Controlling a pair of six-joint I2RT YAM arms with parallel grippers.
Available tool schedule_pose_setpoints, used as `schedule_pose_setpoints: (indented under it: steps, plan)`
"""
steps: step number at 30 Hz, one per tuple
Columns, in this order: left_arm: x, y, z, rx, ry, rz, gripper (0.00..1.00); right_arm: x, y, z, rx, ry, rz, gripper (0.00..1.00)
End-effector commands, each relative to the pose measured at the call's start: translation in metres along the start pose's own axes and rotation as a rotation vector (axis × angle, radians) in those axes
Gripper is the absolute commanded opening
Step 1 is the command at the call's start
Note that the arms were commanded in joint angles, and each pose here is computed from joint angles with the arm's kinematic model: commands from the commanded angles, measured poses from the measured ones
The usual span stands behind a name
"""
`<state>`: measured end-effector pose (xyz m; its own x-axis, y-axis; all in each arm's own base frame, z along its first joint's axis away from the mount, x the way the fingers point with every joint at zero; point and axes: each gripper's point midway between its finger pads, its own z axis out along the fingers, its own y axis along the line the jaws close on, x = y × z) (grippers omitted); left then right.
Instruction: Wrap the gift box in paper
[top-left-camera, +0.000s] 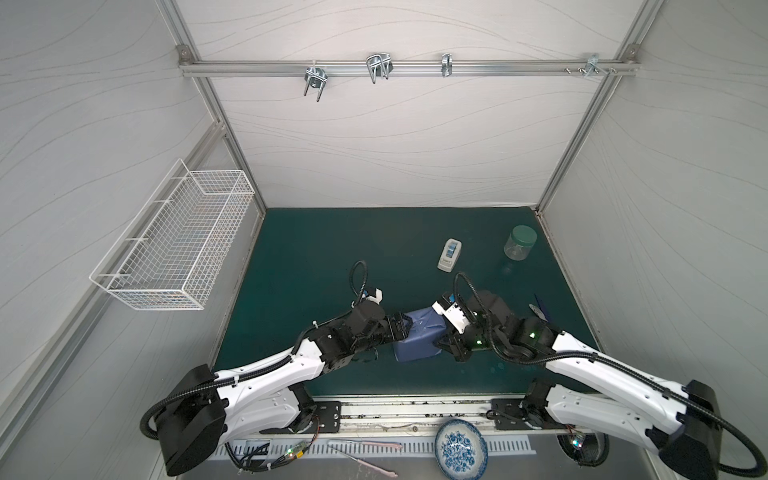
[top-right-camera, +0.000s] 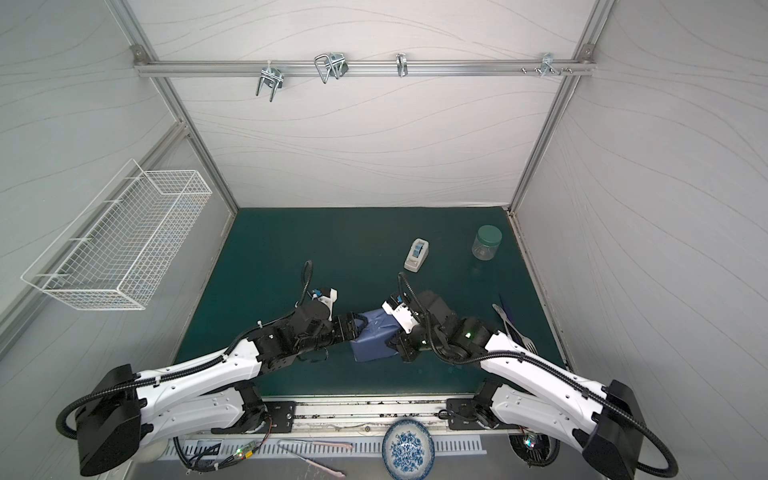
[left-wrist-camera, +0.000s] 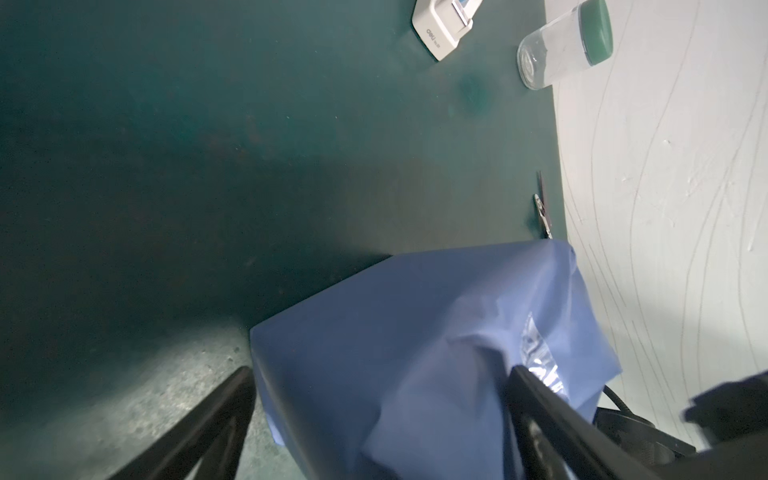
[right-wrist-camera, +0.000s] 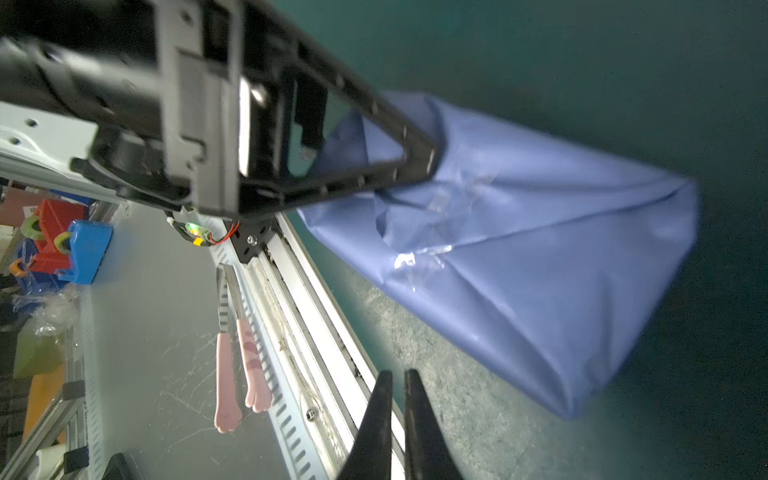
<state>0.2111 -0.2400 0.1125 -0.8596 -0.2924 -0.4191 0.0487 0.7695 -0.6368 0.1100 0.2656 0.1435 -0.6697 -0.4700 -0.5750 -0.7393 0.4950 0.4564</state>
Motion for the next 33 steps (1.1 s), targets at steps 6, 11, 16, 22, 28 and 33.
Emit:
schedule_pose_setpoints:
  steps: [6, 11, 16, 22, 28, 33]
  plan:
    - [-0.057, -0.034, -0.032, 0.043, -0.114, 0.067, 0.99, -0.025, 0.007, 0.027, -0.013, -0.068, 0.0, 0.1]
    - [-0.085, -0.034, -0.06, 0.072, -0.191, 0.047, 0.99, -0.048, -0.012, 0.034, 0.082, -0.115, 0.034, 0.1]
    - [-0.099, -0.009, -0.084, 0.023, -0.243, 0.017, 0.99, -0.083, -0.035, 0.038, 0.132, -0.161, 0.087, 0.1]
    - [-0.108, 0.025, -0.094, -0.084, -0.314, -0.001, 0.98, -0.13, -0.054, 0.033, 0.122, -0.207, 0.135, 0.11]
    - [-0.142, 0.059, -0.12, -0.248, -0.613, 0.106, 0.99, -0.125, -0.131, -0.042, 0.492, -0.342, 0.149, 0.31]
    - [-0.184, 0.104, -0.158, -0.675, -0.863, 0.361, 0.99, -0.095, -0.236, -0.105, 1.021, -0.428, 0.143, 0.78]
